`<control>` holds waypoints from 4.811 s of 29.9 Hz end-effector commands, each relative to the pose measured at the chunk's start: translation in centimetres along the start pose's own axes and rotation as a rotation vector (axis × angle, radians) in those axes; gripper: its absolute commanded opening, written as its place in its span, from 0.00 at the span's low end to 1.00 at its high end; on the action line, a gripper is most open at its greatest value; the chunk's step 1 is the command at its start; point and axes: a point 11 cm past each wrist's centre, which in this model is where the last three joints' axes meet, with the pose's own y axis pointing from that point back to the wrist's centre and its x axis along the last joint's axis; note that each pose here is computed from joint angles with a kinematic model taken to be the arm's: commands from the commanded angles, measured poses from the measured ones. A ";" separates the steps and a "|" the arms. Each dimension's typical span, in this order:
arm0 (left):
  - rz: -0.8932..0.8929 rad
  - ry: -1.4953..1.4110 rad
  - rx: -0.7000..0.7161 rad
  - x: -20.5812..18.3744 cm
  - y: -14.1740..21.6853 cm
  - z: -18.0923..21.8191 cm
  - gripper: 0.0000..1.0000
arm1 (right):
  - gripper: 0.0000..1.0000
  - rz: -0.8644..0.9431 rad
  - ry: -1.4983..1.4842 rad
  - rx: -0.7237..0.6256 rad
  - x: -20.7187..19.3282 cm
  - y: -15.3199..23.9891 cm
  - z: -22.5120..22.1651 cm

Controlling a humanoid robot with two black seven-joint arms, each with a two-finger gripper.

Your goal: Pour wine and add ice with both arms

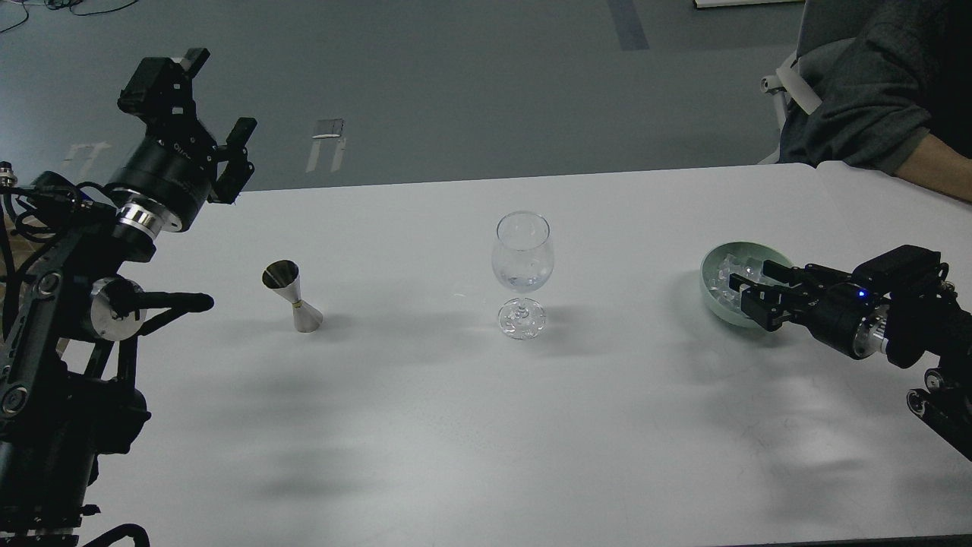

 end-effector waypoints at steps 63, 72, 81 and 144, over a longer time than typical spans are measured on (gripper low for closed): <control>-0.028 0.001 0.000 -1.3 -0.6 -0.1 0.98 | 0.00 0.245 0.295 0.348 30.2 4.5 -11.7; -0.032 0.003 -0.002 -1.4 -0.7 0.0 0.98 | 0.00 0.128 0.397 0.451 30.9 -1.3 -18.2; -0.037 0.009 0.008 -1.9 -0.8 -0.5 0.98 | 0.00 -0.137 0.449 0.541 25.1 -4.8 -22.9; -0.034 0.008 0.005 -1.7 -0.7 -0.4 0.98 | 0.46 -0.332 0.450 0.511 23.6 -6.8 -23.5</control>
